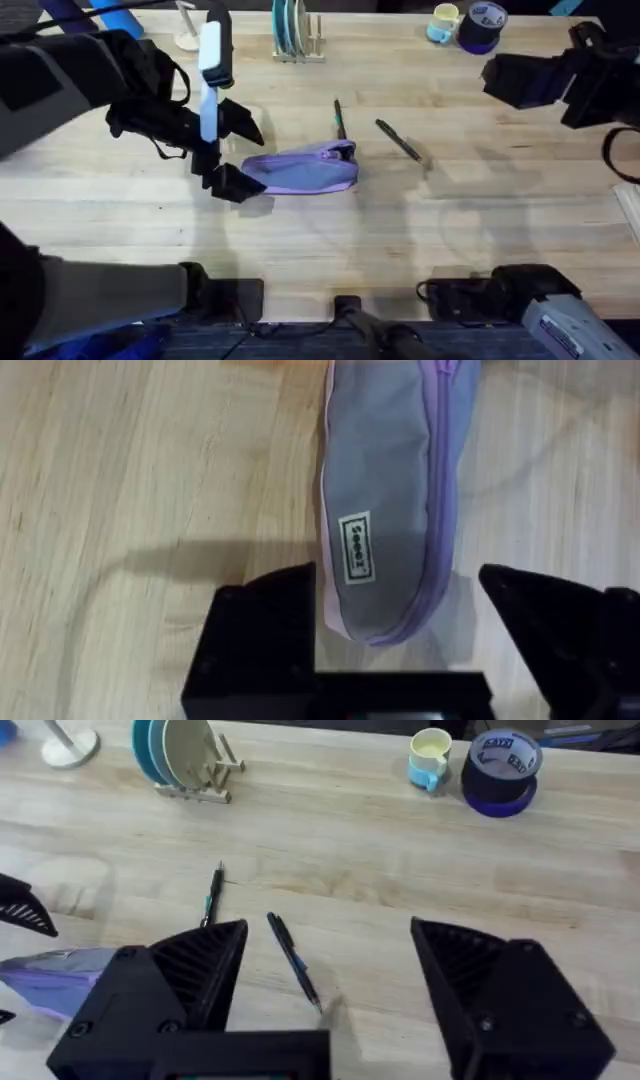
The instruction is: Unzip the bag, pick up the pens from the table one at a time and place them inside, then zip the bag closed.
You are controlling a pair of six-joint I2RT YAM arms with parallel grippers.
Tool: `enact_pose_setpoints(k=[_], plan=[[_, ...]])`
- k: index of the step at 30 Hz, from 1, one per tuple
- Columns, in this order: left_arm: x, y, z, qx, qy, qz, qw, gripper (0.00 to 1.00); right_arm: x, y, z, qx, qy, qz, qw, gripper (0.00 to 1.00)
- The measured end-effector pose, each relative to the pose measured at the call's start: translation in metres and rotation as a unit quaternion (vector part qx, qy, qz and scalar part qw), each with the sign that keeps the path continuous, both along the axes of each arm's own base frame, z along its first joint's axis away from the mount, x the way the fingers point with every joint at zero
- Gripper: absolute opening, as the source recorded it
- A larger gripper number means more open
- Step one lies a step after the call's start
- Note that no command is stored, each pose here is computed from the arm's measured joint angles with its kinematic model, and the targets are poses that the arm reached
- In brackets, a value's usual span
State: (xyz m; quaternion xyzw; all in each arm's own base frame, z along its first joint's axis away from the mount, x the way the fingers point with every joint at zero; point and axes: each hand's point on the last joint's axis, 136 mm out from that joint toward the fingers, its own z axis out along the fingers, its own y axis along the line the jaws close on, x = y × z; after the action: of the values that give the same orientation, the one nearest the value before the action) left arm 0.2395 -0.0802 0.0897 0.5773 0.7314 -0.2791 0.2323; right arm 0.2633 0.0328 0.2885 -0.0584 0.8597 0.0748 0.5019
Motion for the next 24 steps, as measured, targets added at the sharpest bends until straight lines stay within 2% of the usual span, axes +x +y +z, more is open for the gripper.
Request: enact_pose_setpoints(k=[3, 4, 6, 11, 15, 20, 24], plan=[[-0.002, 0.000, 0.000, 0.000, 0.006, 0.000, 1.000, 0.990, 0.000, 0.000, 0.000, 0.000, 0.000, 0.000, 1.000, 0.997], [-0.003, 0.000, 0.000, 0.000, 0.007, 0.000, 1.000, 0.955, 0.000, 0.000, 0.000, 0.000, 0.000, 0.000, 1.000, 0.997], [-0.003, 0.000, 0.000, 0.001, 0.007, -0.001, 1.000, 0.811, 0.000, 0.000, 0.000, 0.000, 0.000, 0.000, 1.000, 0.996], [-0.002, 0.000, 0.000, 0.001, 0.003, -0.003, 1.000, 0.319, 0.000, 0.000, -0.001, 0.000, 0.001, 0.000, 1.000, 0.997], [-0.001, 0.000, 0.001, 0.000, 0.000, -0.003, 1.000, 0.062, -0.002, 0.000, -0.004, 0.013, 0.013, -0.007, 1.000, 0.997], [-0.001, 0.000, 0.001, -0.001, 0.000, -0.004, 1.000, 0.046, -0.011, 0.004, -0.015, 0.062, 0.052, -0.023, 0.996, 0.997], [-0.001, 0.000, 0.001, -0.001, 0.000, -0.004, 1.000, 0.040, -0.015, 0.023, -0.019, 0.098, 0.073, 0.018, 0.992, 0.997]])
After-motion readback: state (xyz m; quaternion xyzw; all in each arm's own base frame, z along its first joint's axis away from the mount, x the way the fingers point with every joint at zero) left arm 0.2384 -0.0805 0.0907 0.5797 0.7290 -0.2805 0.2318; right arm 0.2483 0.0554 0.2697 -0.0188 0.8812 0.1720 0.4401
